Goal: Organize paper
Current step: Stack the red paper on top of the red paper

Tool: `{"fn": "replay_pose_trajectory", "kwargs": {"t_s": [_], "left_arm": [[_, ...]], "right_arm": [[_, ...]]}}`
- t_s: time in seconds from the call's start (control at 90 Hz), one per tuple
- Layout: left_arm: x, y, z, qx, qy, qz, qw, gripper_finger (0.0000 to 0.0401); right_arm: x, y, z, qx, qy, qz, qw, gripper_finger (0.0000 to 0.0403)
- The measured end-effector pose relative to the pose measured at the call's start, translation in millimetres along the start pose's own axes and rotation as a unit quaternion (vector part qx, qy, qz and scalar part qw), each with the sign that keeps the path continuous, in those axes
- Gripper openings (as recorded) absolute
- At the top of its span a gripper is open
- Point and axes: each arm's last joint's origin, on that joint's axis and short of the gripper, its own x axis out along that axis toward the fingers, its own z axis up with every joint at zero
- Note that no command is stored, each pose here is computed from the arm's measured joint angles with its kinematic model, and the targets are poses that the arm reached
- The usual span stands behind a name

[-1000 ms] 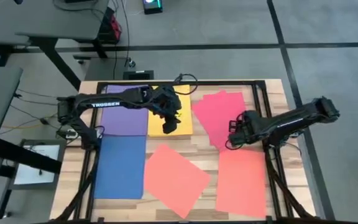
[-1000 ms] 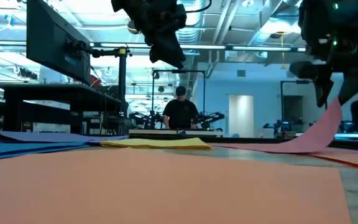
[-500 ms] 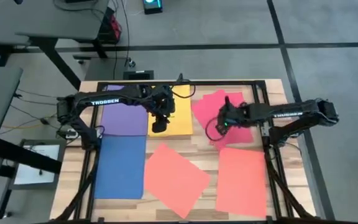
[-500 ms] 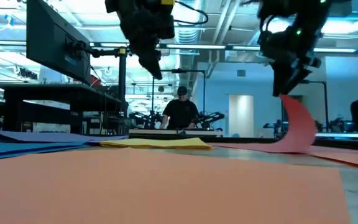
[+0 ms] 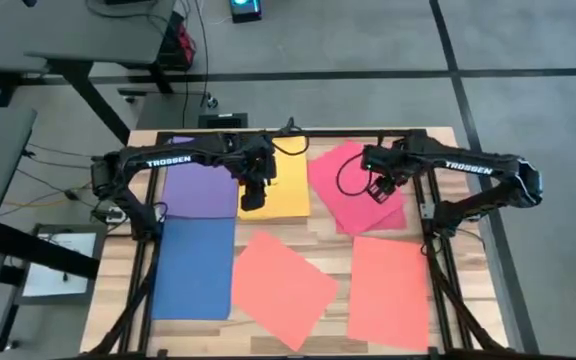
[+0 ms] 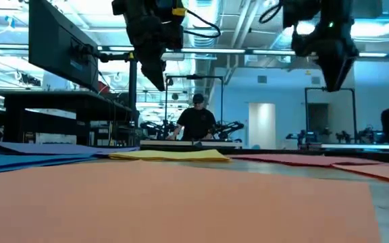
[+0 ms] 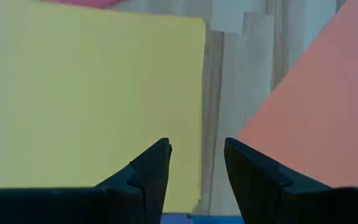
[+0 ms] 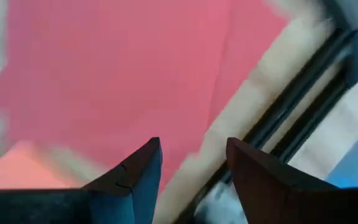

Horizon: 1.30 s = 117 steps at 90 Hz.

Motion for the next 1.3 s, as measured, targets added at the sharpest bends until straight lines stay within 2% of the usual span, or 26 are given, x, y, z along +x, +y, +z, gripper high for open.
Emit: {"fn": "replay_pose_trajectory", "kwargs": {"t_s": [0.111, 0.189, 0.278, 0.411, 0.5, 0.656, 0.867, 1.1, 1.2, 1.3], "left_arm": [[-0.1, 0.0, -0.1, -0.004, 0.0, 0.0, 1.0, 0.0138], [-0.1, 0.0, 0.0, -0.009, 0.0, 0.0, 1.0, 0.0138], [-0.1, -0.4, -0.7, -0.025, 0.003, -0.006, 1.0, 0.0138], [-6.2, -5.8, -1.5, -0.045, -0.005, -0.037, 0.998, 0.0138], [-8.9, -10.3, -2.7, -0.055, -0.001, -0.044, 0.998, 0.0138], [-11.5, -19.5, -4.3, -0.059, 0.008, -0.051, 0.997, 0.0138], [-9.8, -26.9, -3.2, -0.062, 0.01, -0.055, 0.996, 0.0138], [-9.3, -29.9, -2.9, -0.078, 0.011, -0.057, 0.995, 0.0138], [-9.3, -30.0, -2.7, -0.078, 0.01, -0.057, 0.995, 0.0138], [-9.3, -29.9, -1.8, -0.076, 0.006, -0.056, 0.995, 0.0138]], "right_arm": [[-0.6, 16.0, 18.3, -0.056, -0.108, 0.057, 0.991, 0.0171], [6.4, 31.7, 40.8, -0.105, -0.199, 0.084, 0.971, 0.0171], [25.4, 49.6, 66.9, -0.195, -0.262, 0.078, 0.942, 0.0171], [68.0, 76.9, 99.0, -0.338, -0.287, 0.077, 0.893, 0.0171], [103.8, 86.9, 109.9, -0.389, -0.259, 0.065, 0.882, 0.0171], [152.4, 84.8, 116.7, -0.415, -0.183, 0.053, 0.889, 0.0171], [168.7, 76.7, 122.9, -0.4, -0.166, 0.051, 0.9, 0.0171], [171.5, 50.6, 120.1, -0.245, -0.101, 0.029, 0.964, 0.0171], [169.0, 43.2, 117.0, -0.191, -0.071, 0.028, 0.979, 0.0171], [166.5, 40.6, 115.6, -0.172, -0.06, 0.027, 0.983, 0.0171]]}}
